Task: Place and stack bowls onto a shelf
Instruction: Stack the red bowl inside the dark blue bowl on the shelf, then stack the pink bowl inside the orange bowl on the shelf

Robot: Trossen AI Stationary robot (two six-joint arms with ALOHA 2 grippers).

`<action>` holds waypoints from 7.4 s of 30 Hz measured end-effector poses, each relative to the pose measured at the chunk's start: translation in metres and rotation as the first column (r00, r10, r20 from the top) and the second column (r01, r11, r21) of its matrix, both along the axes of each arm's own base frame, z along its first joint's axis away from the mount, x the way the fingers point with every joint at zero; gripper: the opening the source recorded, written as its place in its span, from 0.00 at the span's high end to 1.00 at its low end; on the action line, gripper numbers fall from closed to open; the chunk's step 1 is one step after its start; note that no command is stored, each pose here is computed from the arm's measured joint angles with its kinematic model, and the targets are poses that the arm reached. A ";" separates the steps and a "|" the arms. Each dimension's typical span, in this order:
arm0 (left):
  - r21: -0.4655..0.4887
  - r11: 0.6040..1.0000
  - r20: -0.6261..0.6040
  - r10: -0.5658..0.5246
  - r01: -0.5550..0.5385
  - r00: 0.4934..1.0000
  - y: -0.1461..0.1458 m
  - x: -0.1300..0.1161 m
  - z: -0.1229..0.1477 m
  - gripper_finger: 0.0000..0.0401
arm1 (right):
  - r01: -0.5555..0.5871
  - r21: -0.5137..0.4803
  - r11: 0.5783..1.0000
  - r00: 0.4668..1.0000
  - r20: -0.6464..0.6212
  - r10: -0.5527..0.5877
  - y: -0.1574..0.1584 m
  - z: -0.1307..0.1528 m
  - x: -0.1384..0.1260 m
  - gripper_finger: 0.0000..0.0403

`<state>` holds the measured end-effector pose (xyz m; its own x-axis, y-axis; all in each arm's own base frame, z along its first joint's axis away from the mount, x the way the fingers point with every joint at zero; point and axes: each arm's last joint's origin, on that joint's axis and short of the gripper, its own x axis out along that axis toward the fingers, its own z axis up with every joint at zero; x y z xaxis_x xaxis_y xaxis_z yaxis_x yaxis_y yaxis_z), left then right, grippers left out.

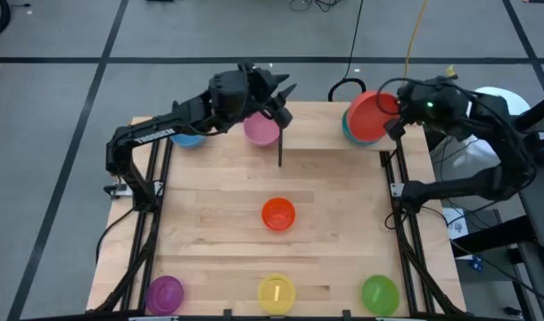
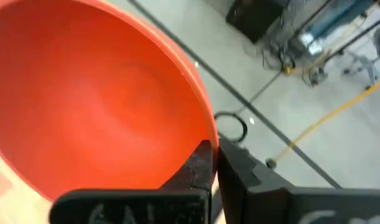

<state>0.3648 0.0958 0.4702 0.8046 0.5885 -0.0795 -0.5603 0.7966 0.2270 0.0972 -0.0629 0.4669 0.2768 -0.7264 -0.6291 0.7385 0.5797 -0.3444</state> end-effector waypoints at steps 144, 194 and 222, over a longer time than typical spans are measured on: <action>-0.008 1.000 -0.229 -0.010 0.009 0.973 -0.003 -0.007 -0.017 0.64 | 0.118 -0.247 0.962 0.993 0.039 -0.111 -0.099 -0.087 0.034 0.65; -0.641 0.308 -0.682 0.190 -0.703 0.706 0.146 -0.032 -0.183 0.64 | -0.058 -0.435 0.899 0.942 0.273 0.193 -0.016 -0.029 -0.013 0.65; -0.684 0.161 -0.698 0.137 -0.711 0.703 0.178 -0.049 -0.252 0.64 | -0.059 -0.437 0.898 0.943 0.271 0.194 -0.016 -0.029 -0.012 0.65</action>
<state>0.3158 0.2734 0.2180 0.1450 0.1272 -0.9812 -0.9560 0.2736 -0.1058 0.0848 -0.0793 0.4377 0.5102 -0.8474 -0.1472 0.7750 0.5272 -0.3484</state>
